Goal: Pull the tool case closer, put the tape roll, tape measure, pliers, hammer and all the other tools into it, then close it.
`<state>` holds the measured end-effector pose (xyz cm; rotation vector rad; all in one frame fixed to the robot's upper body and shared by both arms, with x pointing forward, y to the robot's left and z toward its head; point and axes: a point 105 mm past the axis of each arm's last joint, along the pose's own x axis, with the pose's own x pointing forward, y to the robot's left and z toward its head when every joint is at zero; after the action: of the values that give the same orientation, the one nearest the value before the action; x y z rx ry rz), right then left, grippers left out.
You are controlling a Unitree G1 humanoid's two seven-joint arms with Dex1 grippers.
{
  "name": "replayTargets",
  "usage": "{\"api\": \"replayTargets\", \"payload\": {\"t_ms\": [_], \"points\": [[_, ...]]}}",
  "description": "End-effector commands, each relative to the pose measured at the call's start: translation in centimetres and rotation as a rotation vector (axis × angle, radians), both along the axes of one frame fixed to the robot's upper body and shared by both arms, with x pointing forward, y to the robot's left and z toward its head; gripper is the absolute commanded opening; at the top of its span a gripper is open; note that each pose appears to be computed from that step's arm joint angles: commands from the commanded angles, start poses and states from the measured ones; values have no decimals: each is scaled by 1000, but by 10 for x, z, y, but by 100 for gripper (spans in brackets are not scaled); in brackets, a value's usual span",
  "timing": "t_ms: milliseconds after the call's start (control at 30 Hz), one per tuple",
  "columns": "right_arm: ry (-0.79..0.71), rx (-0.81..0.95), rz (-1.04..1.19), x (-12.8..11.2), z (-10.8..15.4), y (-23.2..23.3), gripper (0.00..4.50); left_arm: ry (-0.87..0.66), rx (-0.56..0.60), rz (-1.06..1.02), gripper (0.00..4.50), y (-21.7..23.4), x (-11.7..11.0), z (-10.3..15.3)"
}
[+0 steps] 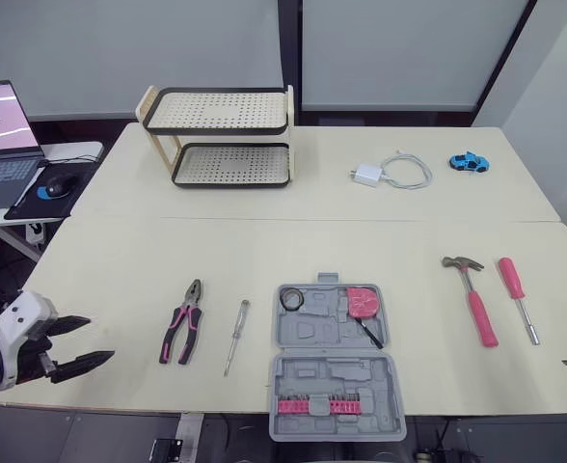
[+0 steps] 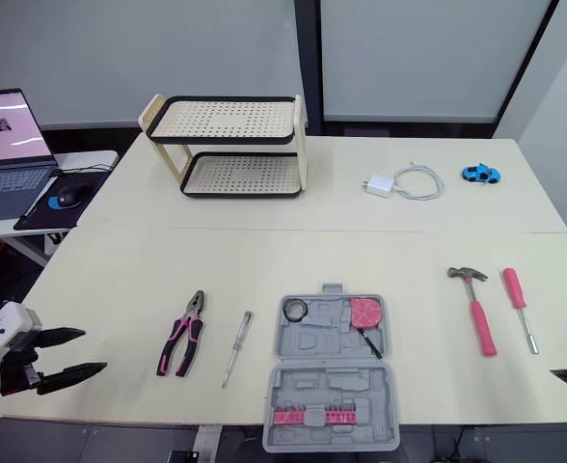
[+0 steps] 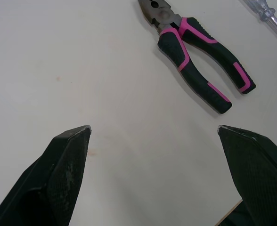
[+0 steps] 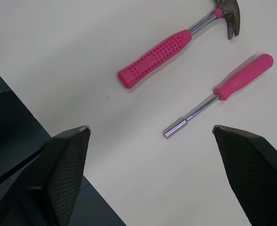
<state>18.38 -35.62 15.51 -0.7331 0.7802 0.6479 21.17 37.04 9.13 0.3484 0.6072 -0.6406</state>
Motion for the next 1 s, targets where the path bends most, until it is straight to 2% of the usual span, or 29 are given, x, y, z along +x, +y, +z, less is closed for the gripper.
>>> {"api": "replayTargets", "payload": {"t_ms": [33,200,467,700,833,1000], "points": [[-41,-31,38,4,13,1,447,-49,11,13,450,2,2,12],[-80,20,171,11,18,30,447,-70,-26,63,450,-8,4,15],[-108,261,473,24,34,140,447,-133,-129,184,450,-49,5,16],[-126,467,639,38,52,217,447,-234,-213,385,450,-94,22,11],[-137,529,694,45,59,241,447,-271,-236,529,450,-104,32,5],[-124,527,731,47,56,252,447,-233,-216,613,450,-115,41,-12]]}}
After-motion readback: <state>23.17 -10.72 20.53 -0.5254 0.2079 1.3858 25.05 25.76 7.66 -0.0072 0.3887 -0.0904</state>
